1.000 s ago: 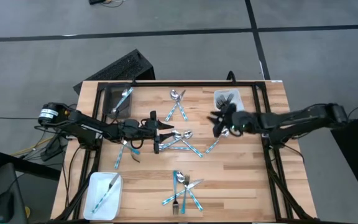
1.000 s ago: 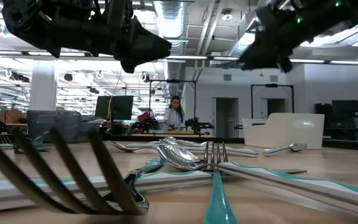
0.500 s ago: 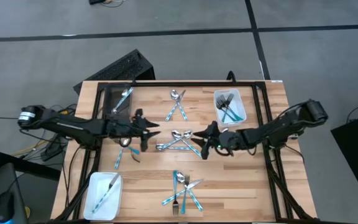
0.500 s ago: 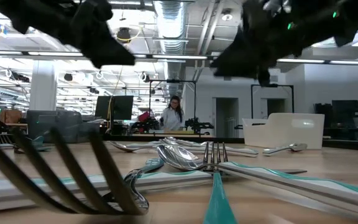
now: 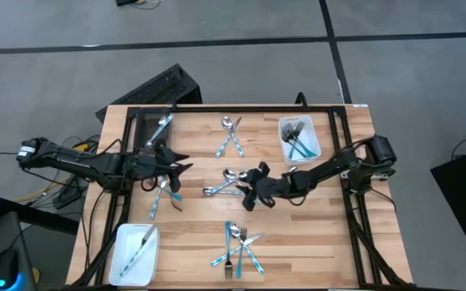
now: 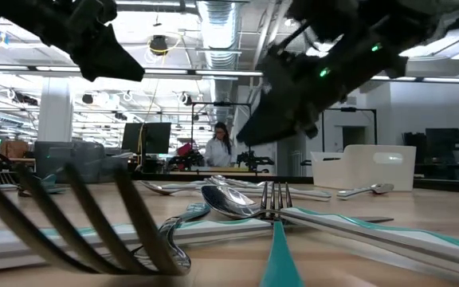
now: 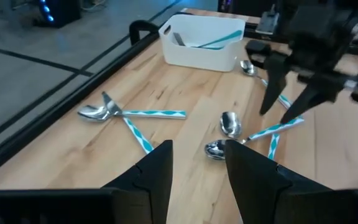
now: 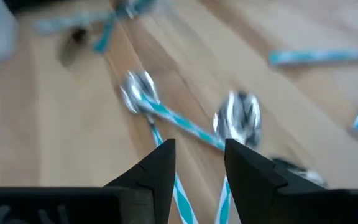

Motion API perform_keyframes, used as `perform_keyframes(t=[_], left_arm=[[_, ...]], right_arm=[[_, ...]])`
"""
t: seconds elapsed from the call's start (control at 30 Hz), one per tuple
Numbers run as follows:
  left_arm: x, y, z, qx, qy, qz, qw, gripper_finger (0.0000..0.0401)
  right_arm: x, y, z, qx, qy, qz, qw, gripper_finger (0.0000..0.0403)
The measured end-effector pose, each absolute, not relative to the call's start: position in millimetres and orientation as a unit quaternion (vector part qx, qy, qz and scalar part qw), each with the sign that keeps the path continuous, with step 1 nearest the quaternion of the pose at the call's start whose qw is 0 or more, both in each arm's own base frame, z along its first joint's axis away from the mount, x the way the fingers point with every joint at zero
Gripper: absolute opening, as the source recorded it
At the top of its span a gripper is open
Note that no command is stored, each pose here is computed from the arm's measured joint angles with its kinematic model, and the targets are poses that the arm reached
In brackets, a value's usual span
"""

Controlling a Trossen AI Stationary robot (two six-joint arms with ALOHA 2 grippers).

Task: Sort silverware by color (type)
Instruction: Put the light blue table knife into the bottom white bin

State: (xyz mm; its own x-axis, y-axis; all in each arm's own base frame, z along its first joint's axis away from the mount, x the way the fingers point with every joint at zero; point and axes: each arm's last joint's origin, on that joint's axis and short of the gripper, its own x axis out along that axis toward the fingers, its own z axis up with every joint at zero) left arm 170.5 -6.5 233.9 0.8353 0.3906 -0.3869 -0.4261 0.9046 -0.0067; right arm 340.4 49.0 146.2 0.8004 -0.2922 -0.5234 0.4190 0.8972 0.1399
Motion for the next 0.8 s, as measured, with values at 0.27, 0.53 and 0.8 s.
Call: perform_keyframes(t=[0.27, 0.53, 0.8], left_arm=[[171, -9, 230, -0.043, 0.207, 0.222, 0.952, 0.0135], [170, -12, 228, -0.050, 0.212, 0.220, 0.951, 0.0135], [170, -14, 228, -0.050, 0.208, 0.223, 0.951, 0.0135]], right_arm=[[342, 57, 130, 0.122, 0.331, -0.206, 0.913, 0.0161], [333, 70, 126, 0.133, 0.370, -0.194, 0.899, 0.0161], [328, 102, 127, 0.099, 0.390, -0.080, 0.912, 0.0161]])
